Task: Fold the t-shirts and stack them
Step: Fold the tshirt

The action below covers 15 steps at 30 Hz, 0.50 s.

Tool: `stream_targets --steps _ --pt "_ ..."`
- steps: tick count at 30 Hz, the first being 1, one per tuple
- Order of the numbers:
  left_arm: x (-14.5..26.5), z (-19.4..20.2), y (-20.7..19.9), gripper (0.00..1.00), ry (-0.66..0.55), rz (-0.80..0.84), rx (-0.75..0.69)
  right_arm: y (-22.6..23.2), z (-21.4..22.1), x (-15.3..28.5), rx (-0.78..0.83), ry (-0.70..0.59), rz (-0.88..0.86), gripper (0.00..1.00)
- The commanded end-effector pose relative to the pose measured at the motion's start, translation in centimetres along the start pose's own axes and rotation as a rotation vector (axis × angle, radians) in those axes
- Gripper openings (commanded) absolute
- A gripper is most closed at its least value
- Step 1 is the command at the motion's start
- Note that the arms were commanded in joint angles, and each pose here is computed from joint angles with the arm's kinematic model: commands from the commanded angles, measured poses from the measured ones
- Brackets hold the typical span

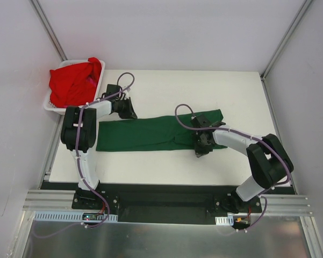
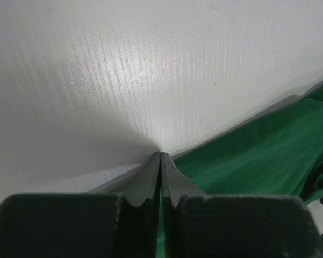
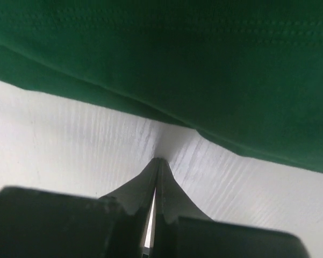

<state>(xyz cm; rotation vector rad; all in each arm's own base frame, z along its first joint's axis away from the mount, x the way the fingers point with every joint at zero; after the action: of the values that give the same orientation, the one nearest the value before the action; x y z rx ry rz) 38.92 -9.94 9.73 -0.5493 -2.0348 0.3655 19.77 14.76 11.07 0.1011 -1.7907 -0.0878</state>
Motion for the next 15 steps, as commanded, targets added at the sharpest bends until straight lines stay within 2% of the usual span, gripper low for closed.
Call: stream_targets --steps 1,15 --pt "1.4 1.2 -0.3 0.0 0.043 -0.025 0.039 0.8 -2.4 -0.7 -0.002 -0.095 0.045 0.01" --pt "4.0 4.6 -1.1 0.0 0.092 -0.078 0.11 2.2 -5.7 -2.3 0.009 -0.084 0.129 0.01"
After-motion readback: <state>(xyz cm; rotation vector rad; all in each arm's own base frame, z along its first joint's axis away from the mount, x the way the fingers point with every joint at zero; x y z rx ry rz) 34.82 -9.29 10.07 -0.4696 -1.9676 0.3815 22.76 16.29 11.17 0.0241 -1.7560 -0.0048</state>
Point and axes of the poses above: each gripper's point midway between its finger pads, its own x axis back along the fingers, its own y axis along the line the jaws close on, z = x × y, the point moved 10 cm from there along x, back along the fingers, and after that the axes turned 8 degrees about -x, right-handed, at the moved point
